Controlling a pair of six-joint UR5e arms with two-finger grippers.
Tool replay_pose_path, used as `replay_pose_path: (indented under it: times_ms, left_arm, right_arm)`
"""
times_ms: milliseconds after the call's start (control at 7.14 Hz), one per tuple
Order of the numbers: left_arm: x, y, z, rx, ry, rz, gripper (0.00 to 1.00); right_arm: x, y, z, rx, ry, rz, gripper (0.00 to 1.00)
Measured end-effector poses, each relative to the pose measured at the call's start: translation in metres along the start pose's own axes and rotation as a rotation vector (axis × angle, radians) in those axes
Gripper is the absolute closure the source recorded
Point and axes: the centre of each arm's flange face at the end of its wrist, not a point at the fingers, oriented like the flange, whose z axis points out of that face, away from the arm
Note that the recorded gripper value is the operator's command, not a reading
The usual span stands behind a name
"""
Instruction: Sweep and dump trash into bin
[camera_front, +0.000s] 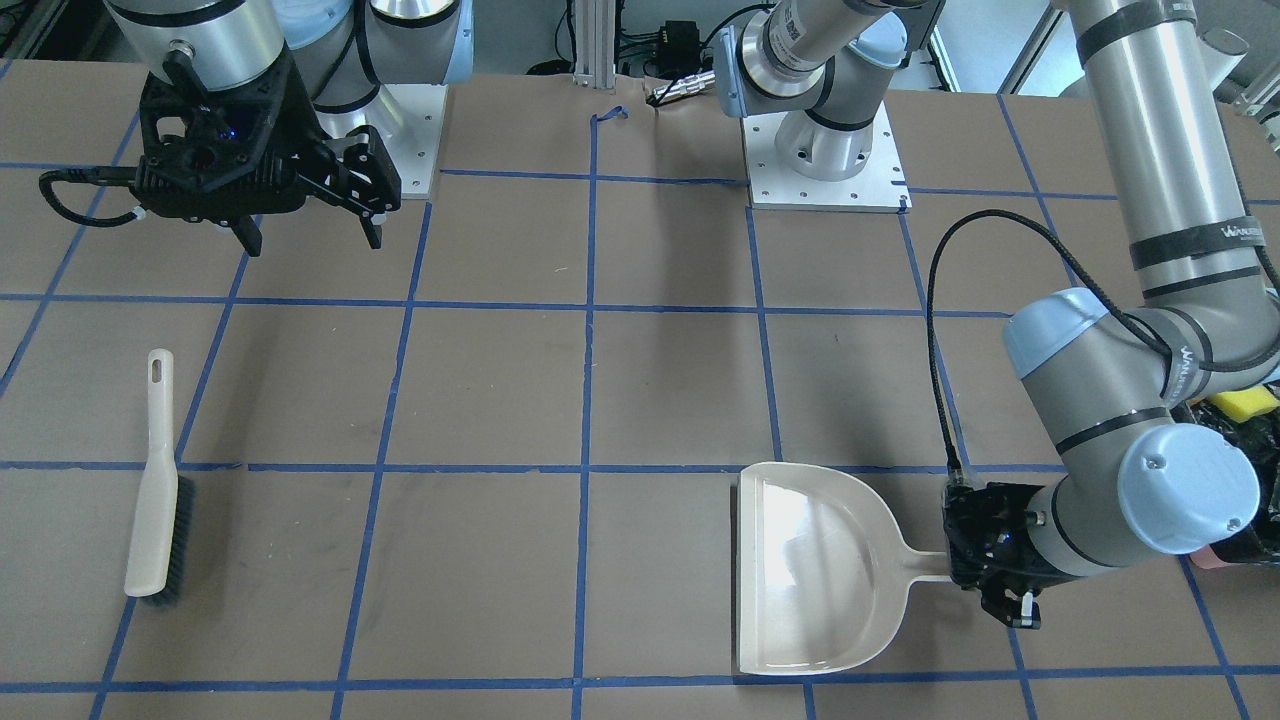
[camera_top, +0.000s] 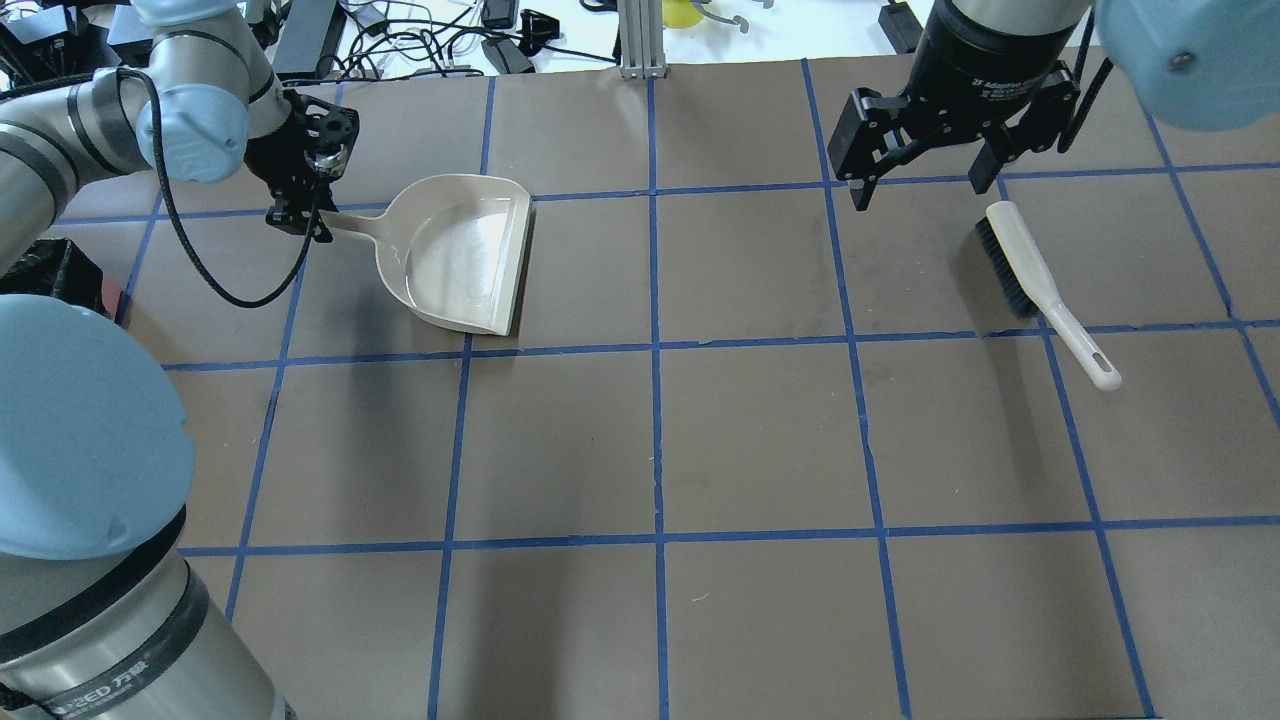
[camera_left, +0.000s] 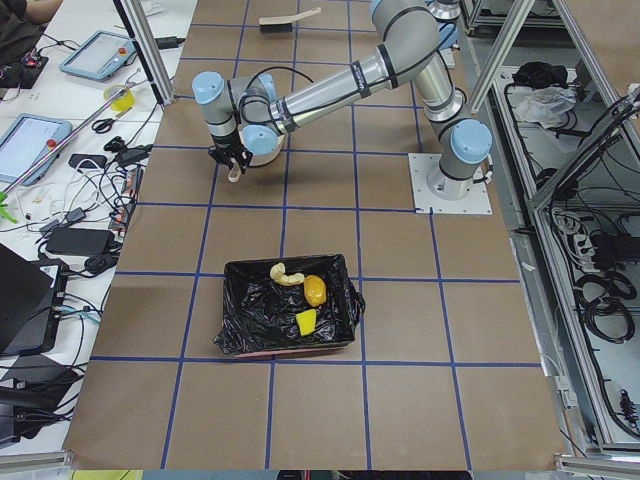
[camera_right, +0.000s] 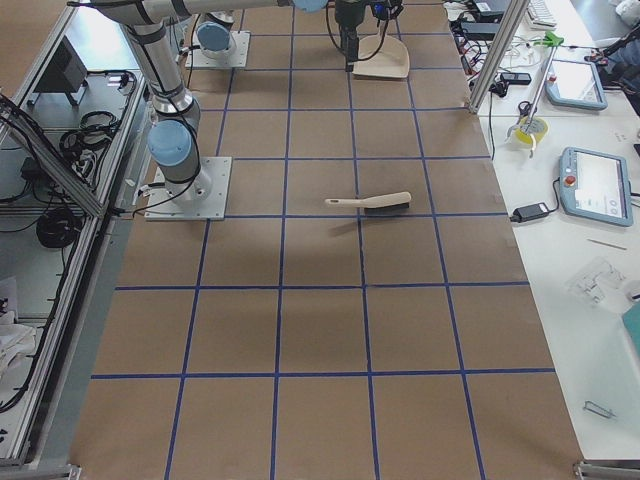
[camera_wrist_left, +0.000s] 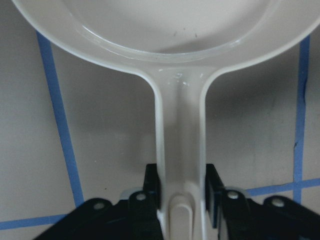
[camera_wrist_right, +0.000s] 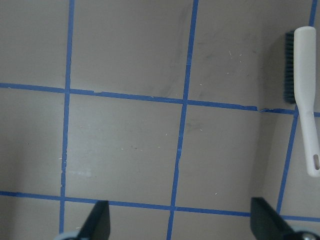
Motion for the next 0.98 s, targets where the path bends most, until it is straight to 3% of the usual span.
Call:
replay_pose_path:
  times_ms: [140, 280, 700, 980]
  left_arm:
    - [-0.001, 0.0, 0.002, -0.003, -0.007, 0.0, 0.87]
    - [-0.002, 0.0, 0.004, -0.003, -0.007, -0.001, 0.58]
    - [0.002, -0.005, 0.005, 0.0, 0.001, -0.019, 0.48]
    - [0.018, -0.012, -0.032, 0.007, 0.009, -0.037, 0.48]
  right_arm:
    - [0.0, 0.0, 0.0, 0.0, -0.001, 0.0, 0.0]
    - [0.0, 0.0, 0.0, 0.0, -0.001, 0.0, 0.0]
    - [0.0, 0.0, 0.0, 0.0, -0.003, 0.001, 0.0]
    - [0.0, 0.0, 0.0, 0.0, -0.002, 0.0, 0.0]
